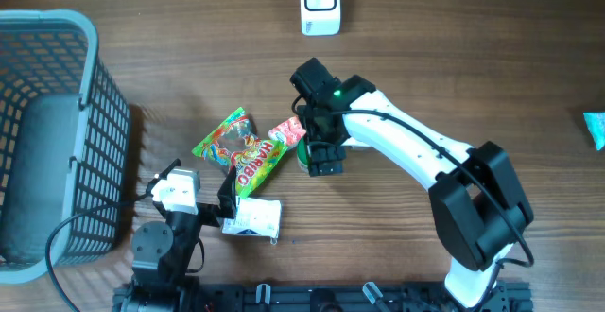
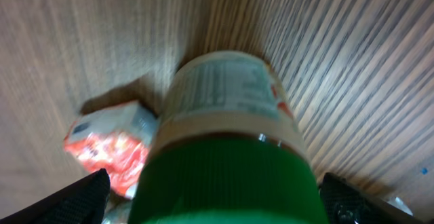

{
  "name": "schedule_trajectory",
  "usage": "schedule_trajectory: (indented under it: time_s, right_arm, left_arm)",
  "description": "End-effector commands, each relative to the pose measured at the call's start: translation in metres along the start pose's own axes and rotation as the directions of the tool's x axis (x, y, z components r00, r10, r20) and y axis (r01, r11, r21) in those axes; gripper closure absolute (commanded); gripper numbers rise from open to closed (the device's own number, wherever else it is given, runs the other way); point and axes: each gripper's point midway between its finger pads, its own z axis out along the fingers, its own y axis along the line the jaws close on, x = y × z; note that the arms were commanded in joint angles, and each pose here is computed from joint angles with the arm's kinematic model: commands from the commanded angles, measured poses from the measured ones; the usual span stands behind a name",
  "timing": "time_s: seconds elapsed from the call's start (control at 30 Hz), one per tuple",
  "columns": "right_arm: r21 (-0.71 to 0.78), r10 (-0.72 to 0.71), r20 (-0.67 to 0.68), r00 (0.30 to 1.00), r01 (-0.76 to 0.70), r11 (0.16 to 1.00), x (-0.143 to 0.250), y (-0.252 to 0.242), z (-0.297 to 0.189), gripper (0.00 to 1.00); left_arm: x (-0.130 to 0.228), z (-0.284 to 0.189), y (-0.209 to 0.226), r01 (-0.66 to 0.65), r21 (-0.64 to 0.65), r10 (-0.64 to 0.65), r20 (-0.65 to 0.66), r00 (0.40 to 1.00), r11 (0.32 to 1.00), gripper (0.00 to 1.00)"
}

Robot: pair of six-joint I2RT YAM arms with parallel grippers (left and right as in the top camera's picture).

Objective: Scan the item barcode
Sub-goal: 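Reach the right gripper down over the green-lidded jar and grasp it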

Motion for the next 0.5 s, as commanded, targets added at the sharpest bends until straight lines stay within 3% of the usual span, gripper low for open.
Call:
schedule_trajectory:
  time_s: [0.0,0.07,0.17,0.23,0.33,0.4,0.47]
  right_arm:
    - [0.026,0.018,0.029,0.999,-0.019,0.999,-0.005,-0.005,0.014,0.0]
    - [0.033,0.015,0.041,0.999,-0.017,0.999,-0.007,-0.006,0.018,0.05]
    - [0.059,-0.118,0.054,0.992,0.114,0.992,-0.007,-0.01,0.026,0.14]
    - [0.064,-0.24,0.069,0.968,0.236,0.97,-0.012,-0.009,0.026,0.36]
    - [0.111,-0.393,0.078,0.916,0.384,0.917,-0.026,-0.012,0.023,0.4]
    - [0.128,-0.538,0.068,0.84,0.528,0.84,-0.036,-0.009,0.02,0.4]
    - [0.147,-0.702,0.074,0.709,0.688,0.71,-0.051,0.0,0.015,0.4]
  left_arm:
    - [0.002,0.001,-0.002,0.009,0.012,-0.009,-0.002,1.0,1.0,0.0]
    - [0.002,0.001,-0.002,0.009,0.012,-0.009,-0.002,1.0,1.0,0.0]
    - [0.002,0.001,-0.002,0.01,0.012,-0.01,-0.002,1.0,1.0,0.0]
    - [0.002,0.001,-0.002,0.009,0.012,-0.009,-0.002,1.0,1.0,0.0]
    - [0.002,0.001,-0.002,0.01,0.012,-0.01,-0.002,1.0,1.0,0.0]
    - [0.002,0.001,-0.002,0.01,0.012,-0.01,-0.002,1.0,1.0,0.0]
    - [0.002,0.001,-0.002,0.009,0.012,-0.009,-0.002,1.0,1.0,0.0]
